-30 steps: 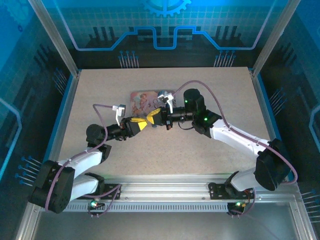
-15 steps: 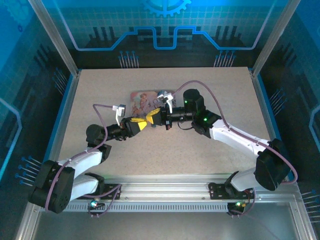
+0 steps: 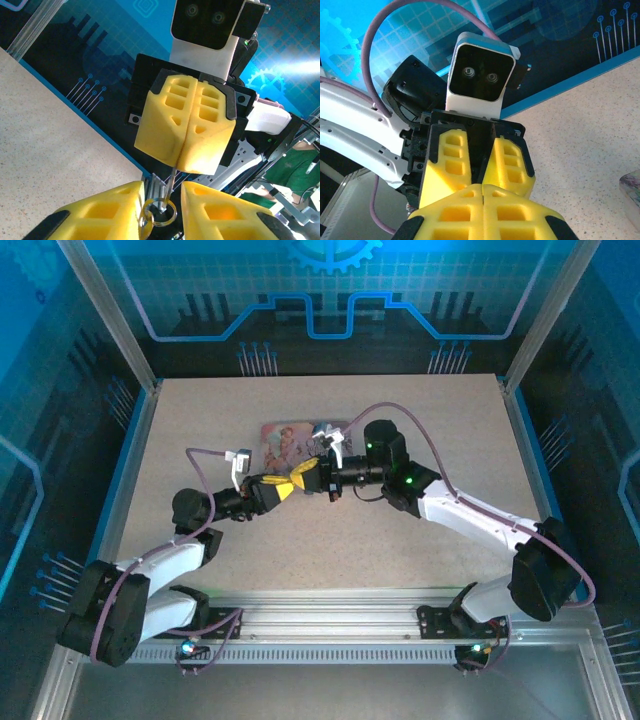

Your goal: Unlock a padlock with a key

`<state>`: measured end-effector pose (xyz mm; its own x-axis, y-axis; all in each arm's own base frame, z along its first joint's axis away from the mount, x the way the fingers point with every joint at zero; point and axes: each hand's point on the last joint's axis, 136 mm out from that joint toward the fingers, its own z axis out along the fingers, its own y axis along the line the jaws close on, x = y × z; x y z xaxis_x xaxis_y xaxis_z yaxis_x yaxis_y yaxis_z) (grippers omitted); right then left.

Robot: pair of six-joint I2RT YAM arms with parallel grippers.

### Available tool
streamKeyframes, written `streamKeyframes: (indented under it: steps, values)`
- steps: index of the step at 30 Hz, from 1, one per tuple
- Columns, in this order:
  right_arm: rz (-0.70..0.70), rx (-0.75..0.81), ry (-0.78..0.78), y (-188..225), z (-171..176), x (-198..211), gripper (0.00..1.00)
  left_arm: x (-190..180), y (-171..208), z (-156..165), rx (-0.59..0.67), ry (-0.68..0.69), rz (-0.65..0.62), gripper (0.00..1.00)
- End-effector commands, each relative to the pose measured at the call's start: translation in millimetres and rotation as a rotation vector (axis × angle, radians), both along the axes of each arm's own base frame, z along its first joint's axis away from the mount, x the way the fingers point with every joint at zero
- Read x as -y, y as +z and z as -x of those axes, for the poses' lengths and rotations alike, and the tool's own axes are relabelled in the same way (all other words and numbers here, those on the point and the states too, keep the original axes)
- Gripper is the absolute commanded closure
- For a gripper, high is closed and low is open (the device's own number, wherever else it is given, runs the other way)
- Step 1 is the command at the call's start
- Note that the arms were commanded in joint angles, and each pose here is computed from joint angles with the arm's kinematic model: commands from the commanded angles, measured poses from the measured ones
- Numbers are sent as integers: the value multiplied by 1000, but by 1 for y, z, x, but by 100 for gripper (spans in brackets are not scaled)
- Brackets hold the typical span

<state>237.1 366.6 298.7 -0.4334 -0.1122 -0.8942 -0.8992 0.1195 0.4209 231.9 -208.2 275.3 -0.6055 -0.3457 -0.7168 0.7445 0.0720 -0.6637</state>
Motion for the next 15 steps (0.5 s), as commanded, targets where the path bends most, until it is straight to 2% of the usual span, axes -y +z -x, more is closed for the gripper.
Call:
streamKeyframes:
  steps: [1,6,8,10,13,15]
  values:
    - [-8,35,2,3,4,-1,100,-1,16,1,65,9,17,80]
    - [-10,45,-11,5,4,1,100,-1,14,1,58,8,12,93]
    - [-11,47,-21,5,3,3,100,-1,12,1,49,10,10,94]
    - [-11,47,-30,6,3,4,100,-1,10,2,50,14,11,91]
    - [-13,42,-37,5,2,6,100,-2,10,3,53,22,12,79]
    - [-14,42,-39,6,2,6,100,-3,10,3,54,25,10,77]
